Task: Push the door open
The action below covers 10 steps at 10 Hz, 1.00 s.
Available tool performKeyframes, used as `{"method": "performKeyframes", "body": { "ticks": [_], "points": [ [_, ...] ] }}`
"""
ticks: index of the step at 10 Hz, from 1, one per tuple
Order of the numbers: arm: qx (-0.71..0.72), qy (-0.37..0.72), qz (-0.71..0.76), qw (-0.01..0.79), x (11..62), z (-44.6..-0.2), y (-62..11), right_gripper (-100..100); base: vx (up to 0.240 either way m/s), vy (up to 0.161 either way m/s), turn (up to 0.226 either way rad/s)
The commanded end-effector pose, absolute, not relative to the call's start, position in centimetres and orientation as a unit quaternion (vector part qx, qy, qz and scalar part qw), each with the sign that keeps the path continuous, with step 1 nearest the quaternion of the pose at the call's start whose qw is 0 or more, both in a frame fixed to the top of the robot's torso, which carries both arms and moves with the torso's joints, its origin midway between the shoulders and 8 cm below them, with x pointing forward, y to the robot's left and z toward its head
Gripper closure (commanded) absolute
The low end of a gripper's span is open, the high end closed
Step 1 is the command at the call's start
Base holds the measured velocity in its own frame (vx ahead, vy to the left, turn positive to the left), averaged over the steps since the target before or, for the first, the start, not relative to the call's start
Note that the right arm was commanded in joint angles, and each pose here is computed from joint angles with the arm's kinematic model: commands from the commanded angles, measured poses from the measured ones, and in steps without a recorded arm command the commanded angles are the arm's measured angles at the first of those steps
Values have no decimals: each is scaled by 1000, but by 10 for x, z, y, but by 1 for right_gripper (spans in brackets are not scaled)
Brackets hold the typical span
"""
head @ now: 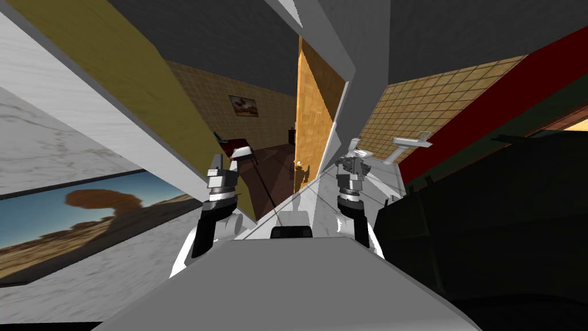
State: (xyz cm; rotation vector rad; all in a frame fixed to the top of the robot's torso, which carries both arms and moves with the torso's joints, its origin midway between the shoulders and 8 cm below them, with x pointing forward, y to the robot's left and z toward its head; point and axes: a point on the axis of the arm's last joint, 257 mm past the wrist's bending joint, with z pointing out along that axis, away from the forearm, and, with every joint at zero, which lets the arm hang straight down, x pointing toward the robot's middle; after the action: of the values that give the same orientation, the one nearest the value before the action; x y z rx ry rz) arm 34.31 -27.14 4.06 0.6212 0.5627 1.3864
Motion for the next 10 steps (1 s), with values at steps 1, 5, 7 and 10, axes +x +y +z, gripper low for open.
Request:
{"method": "performKeyframes", "body": {
  "ticks": [1,5,7,10],
  "points": [
    [283,261,622,682,352,29,-268,-100,118,-33,60],
    [294,278,625,668,370,4,-261,-100,55,-55,56],
    [301,289,626,658,380,-12,-257,-100,70,-62,67],
    [309,303,628,647,392,-31,-251,-100,67,-51,44]
  ]
}}
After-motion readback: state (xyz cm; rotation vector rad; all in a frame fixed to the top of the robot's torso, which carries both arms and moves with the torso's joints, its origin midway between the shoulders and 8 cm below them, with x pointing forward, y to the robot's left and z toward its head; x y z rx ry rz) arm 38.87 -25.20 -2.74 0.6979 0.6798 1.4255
